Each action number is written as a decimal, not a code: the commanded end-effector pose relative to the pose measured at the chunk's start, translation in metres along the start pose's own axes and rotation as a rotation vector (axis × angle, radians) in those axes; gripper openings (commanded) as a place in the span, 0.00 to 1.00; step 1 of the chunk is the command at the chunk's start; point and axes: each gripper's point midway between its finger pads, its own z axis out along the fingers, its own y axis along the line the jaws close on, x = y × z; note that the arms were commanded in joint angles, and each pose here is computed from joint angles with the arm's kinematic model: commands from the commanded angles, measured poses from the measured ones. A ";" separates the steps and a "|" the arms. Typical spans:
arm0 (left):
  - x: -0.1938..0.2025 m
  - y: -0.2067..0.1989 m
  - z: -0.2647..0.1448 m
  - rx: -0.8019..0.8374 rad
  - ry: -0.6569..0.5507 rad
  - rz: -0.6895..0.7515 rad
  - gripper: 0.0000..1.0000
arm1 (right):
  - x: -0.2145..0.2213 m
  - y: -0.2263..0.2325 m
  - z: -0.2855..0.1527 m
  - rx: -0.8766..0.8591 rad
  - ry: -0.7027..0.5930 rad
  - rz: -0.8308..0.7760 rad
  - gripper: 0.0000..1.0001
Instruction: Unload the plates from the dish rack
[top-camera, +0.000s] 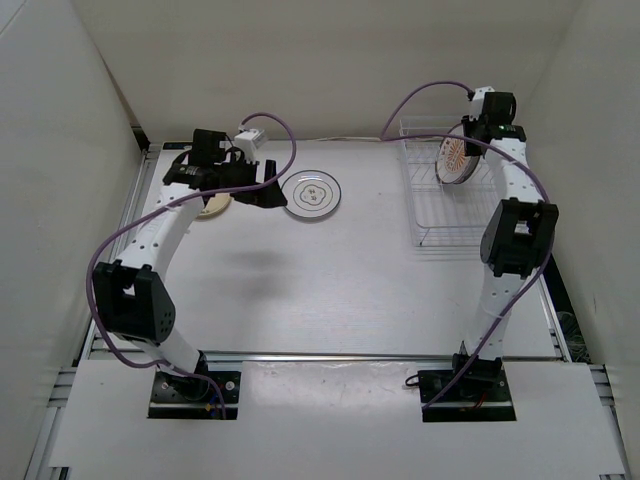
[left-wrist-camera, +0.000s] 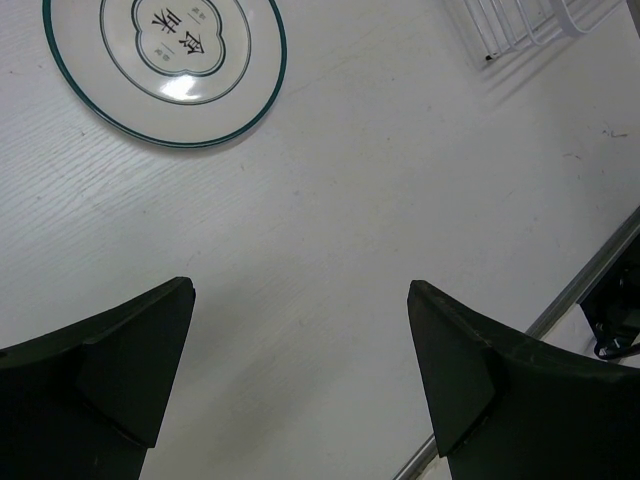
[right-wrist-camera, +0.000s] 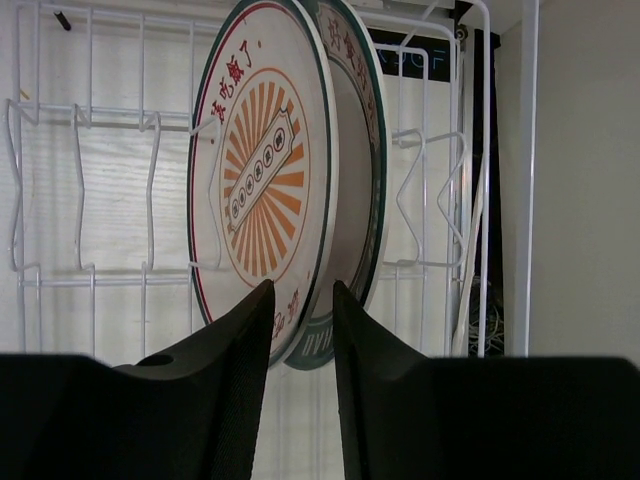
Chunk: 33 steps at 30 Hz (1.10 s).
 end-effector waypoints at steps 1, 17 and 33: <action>0.000 -0.002 0.001 0.017 0.004 0.006 0.99 | -0.024 -0.010 0.002 0.033 -0.073 -0.002 0.34; -0.003 -0.001 0.000 0.008 -0.004 0.011 0.99 | -0.071 0.026 -0.059 -0.093 -0.190 0.049 0.00; -0.004 -0.026 -0.019 0.074 -0.039 0.026 1.00 | -0.095 0.025 -0.228 -0.094 -0.376 0.121 0.00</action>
